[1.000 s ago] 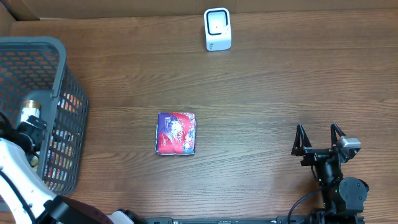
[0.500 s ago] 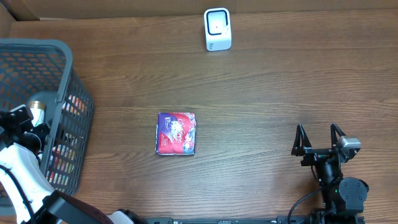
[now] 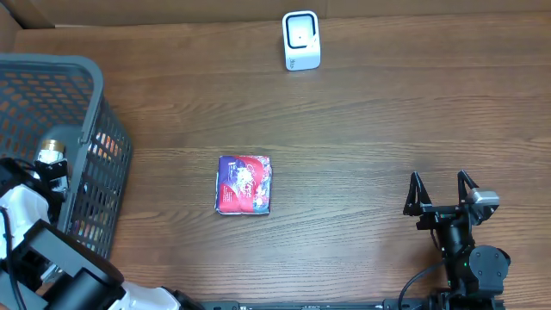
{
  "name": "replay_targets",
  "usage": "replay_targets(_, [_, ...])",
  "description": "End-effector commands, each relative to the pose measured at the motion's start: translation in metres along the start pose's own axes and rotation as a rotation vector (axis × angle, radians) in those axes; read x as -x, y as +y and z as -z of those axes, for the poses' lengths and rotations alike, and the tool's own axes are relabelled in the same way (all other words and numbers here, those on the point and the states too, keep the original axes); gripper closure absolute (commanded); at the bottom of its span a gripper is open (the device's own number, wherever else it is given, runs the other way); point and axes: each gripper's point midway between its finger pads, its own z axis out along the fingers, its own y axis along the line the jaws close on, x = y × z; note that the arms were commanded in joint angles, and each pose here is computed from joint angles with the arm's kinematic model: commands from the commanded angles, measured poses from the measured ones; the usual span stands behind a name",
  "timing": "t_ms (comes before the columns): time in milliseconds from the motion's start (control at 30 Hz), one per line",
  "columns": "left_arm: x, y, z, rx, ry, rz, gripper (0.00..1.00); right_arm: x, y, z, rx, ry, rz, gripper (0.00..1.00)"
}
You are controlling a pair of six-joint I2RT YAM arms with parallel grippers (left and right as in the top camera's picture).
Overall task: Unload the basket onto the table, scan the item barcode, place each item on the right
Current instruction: 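Reach the left gripper back into the basket and grasp the yellow snack bag, then carry the yellow snack bag out and drop it beside the packet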
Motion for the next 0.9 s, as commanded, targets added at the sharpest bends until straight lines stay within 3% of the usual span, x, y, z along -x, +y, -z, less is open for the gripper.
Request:
replay_targets(0, [-0.015,-0.004,-0.022,-0.031,0.076,0.006,0.28,-0.002,-0.003,0.000,-0.012,-0.004,0.008,0.00])
replay_targets(33, [-0.016,-0.005,-0.023,-0.034,0.079,0.011,0.47,-0.002,-0.003,0.000,-0.012,-0.004,0.008,0.00])
replay_targets(100, [-0.015,-0.004,-0.024,-0.034,0.078,0.017,0.96,-0.002,-0.003,0.000,-0.012,-0.004,0.008,0.00])
replay_targets(300, [0.000,0.000,-0.011,-0.025,0.043,0.229,0.96,-0.002,-0.003,0.000,-0.012,-0.004,0.008,0.00])
replay_targets(433, [0.033,0.002,0.029,-0.064,-0.017,0.311,0.96,-0.002,-0.003,0.000,-0.012,-0.004,0.008,0.00])
replay_targets(667, [0.093,0.005,0.161,-0.033,-0.196,0.344,0.96,-0.002,-0.003,0.000,-0.012,-0.004,0.008,0.00])
replay_targets(867, [0.120,-0.013,0.288,0.000,-0.465,0.307,0.96,-0.002,-0.003,0.000,-0.012,-0.004,0.008,0.00])
